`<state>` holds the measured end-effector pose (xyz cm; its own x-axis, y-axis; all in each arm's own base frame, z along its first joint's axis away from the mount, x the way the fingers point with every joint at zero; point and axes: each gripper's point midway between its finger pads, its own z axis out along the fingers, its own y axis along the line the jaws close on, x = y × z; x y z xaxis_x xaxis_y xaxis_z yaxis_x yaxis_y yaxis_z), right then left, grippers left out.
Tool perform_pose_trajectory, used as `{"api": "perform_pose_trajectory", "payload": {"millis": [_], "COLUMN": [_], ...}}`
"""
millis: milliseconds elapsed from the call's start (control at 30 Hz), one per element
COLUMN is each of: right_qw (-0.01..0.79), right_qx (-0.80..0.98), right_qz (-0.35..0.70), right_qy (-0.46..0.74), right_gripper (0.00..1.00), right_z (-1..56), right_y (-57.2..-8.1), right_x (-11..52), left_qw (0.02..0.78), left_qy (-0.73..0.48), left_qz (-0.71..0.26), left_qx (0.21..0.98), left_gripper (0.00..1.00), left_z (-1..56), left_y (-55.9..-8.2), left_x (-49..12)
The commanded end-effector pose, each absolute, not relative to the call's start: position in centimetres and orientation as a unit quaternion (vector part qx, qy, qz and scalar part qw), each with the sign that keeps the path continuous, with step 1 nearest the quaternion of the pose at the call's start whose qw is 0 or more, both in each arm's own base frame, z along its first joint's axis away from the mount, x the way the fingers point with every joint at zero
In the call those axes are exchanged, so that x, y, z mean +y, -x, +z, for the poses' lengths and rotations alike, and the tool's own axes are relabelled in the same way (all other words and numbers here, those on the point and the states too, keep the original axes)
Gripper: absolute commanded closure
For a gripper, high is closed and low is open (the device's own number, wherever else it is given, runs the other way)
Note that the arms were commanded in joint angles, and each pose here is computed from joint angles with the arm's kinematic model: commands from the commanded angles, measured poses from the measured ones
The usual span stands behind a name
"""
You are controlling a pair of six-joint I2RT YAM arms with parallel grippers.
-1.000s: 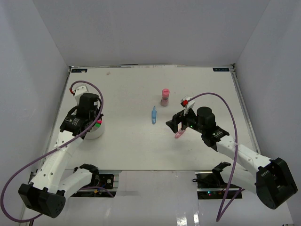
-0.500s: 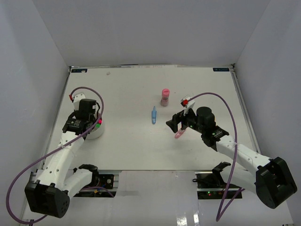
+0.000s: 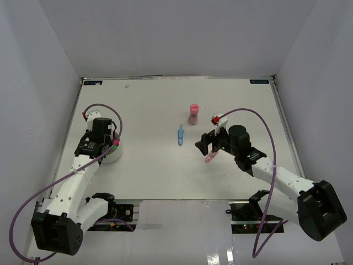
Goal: Sort the stationery into containers
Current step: Place the pen in the storage box, then pick up the pen from the center of the board.
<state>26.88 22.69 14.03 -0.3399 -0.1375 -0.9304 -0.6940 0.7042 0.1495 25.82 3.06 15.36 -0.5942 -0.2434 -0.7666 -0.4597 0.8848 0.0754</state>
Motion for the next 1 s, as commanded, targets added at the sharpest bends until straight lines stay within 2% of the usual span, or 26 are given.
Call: {"api": "perform_pose_trajectory", "payload": {"millis": [0, 133, 367, 567, 767, 967], "right_qw": [0.515, 0.508, 0.484, 0.451, 0.389, 0.37], "right_qx": [0.776, 0.793, 0.84, 0.883, 0.916, 0.923], "right_qz": [0.258, 0.241, 0.181, 0.117, 0.093, 0.084], "right_qy": [0.255, 0.236, 0.166, 0.047, -0.039, -0.069], "right_gripper": [0.1, 0.1, 0.09, 0.06, 0.04, 0.07], "right_z": [14.3, 13.5, 11.6, 9.8, 6.6, 5.2], "right_y": [-27.6, -28.2, -29.0, -28.9, -27.5, -27.0], "right_x": [22.3, 21.6, 19.0, 15.7, 14.4, 14.6], "left_qw": [0.42, 0.419, 0.441, 0.466, 0.492, 0.502], "left_qy": [0.197, 0.19, 0.176, 0.12, 0.082, 0.051], "left_qz": [0.123, 0.111, 0.063, -0.057, -0.131, -0.198], "left_qx": [0.877, 0.881, 0.878, 0.875, 0.857, 0.84], "left_gripper": [0.59, 0.49, 0.4, 0.29, 0.28, 0.28], "left_z": [16.3, 16.5, 18.8, 22.3, 23.6, 23.1], "left_y": [-26.3, -26.4, -27.0, -28.9, -30.2, -30.3], "left_x": [2.9, 2.4, 0.9, -3.7, -6.5, -9.0]}}
